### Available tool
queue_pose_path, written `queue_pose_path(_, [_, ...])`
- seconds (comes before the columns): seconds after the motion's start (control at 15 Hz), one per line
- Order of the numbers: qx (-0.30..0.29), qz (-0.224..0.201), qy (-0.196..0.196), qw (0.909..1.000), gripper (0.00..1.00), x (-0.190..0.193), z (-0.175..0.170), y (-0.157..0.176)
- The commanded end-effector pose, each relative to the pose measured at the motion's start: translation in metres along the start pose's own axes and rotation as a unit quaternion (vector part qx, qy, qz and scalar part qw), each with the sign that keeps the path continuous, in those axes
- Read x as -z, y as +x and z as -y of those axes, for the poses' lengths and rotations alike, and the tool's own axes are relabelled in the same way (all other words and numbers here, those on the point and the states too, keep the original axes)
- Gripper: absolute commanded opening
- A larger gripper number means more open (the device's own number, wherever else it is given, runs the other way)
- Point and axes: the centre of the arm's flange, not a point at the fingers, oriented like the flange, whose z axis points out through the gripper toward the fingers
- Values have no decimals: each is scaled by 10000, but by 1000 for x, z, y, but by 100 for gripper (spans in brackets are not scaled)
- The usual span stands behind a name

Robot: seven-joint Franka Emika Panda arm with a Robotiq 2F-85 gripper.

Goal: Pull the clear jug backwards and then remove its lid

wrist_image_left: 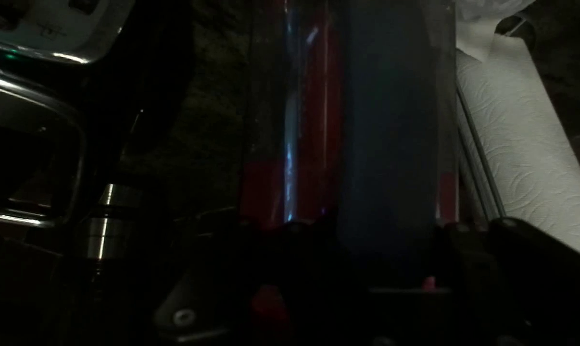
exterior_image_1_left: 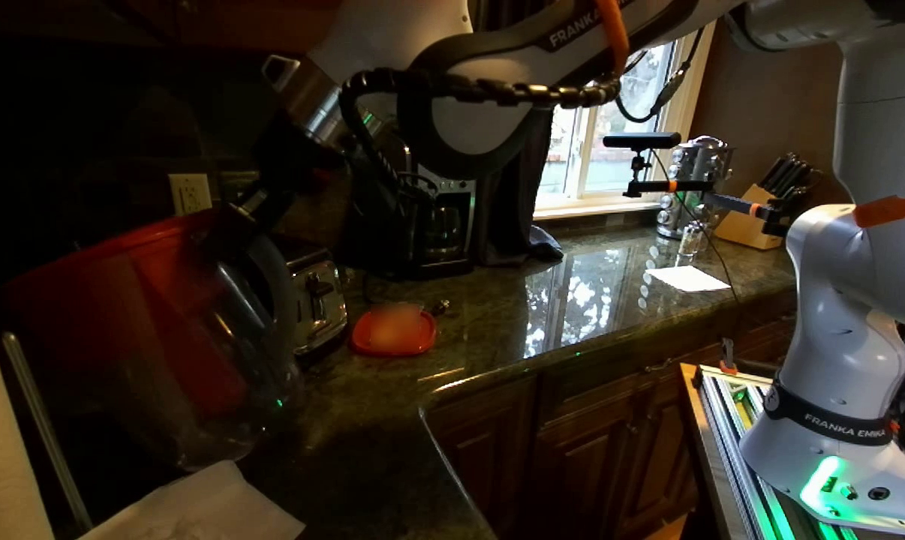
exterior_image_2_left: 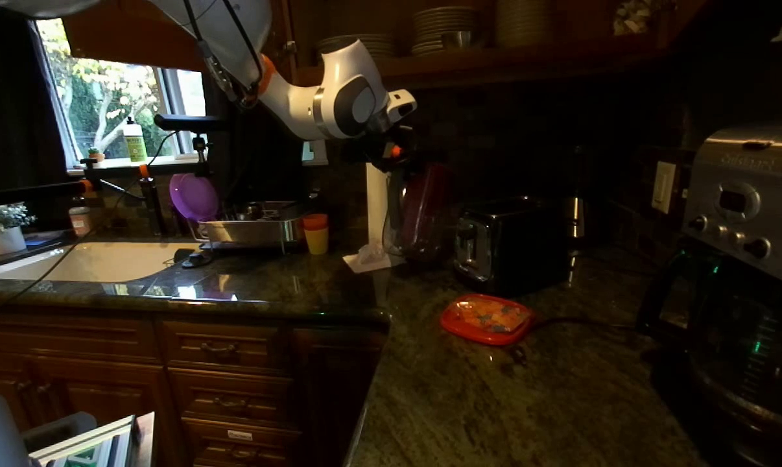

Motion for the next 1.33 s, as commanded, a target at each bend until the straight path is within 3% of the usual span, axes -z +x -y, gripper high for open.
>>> queue_pose_path(0.0, [7,45,24,10000,2,23,-3,-27])
queue_pose_path(0.27, [160,-248,-60,9995,2,38,2,-37])
queue_pose_path(0.47, [175,-224,-111,9995,2,45,4,-46])
queue_pose_path(0.73, [35,641,-180,9978,2,37,1,-62])
queue_pose_path(1.13, [-135,1831,12,9830,2,27,-4,-80])
queue_pose_path(1.2, [-107,1962,62,9805,5,24,-3,-82])
queue_pose_path(1.27, [-101,2030,96,9791,34,24,-2,-83])
